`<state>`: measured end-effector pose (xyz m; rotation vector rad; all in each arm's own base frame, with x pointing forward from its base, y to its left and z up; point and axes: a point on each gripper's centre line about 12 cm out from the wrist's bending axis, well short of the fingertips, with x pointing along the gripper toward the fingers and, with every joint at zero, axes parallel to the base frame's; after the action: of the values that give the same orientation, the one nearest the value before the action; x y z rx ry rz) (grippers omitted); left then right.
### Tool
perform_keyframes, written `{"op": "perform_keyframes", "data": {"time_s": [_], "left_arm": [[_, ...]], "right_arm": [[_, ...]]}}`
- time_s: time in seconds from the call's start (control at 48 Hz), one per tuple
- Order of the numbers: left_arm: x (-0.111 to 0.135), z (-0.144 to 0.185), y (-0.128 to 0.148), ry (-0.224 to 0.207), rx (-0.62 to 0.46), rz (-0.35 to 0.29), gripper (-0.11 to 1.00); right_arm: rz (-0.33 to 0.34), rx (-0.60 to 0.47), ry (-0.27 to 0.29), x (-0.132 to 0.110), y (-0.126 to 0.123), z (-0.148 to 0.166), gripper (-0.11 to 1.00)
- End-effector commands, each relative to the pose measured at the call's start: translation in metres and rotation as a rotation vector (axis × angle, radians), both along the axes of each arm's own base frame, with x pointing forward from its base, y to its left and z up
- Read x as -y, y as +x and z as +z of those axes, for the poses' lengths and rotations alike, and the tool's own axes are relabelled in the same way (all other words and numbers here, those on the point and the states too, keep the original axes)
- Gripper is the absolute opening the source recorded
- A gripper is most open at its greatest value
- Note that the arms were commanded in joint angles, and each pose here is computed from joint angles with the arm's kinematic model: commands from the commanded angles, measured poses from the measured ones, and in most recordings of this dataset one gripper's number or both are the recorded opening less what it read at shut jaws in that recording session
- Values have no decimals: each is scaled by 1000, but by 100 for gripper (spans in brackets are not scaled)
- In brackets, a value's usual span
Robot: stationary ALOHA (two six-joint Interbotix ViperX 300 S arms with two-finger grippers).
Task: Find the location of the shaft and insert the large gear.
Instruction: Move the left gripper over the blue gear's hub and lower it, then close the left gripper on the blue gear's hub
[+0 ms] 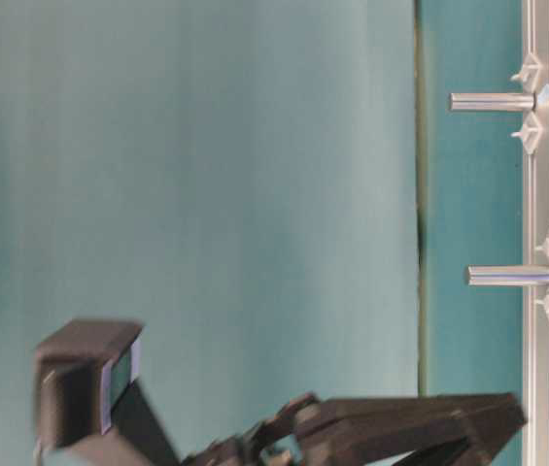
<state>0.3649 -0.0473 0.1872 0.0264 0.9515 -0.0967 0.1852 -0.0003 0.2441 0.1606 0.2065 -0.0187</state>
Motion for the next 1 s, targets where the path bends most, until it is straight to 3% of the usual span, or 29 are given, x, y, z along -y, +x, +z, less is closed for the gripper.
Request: {"op": "perform_keyframes", "data": {"time_s": [0.0,0.396,0.979], "left_arm": [[3,12,9,0,31,-9,1],[7,-6,31,26,-127,-17,1],[17,-16,46,36,-170,-37,1]], "right_arm": [[-2,-5,9,0,1,2,1],[-4,-28,9,0,0,-2,1],[-6,-29,11,1,-3,-5,1]]}}
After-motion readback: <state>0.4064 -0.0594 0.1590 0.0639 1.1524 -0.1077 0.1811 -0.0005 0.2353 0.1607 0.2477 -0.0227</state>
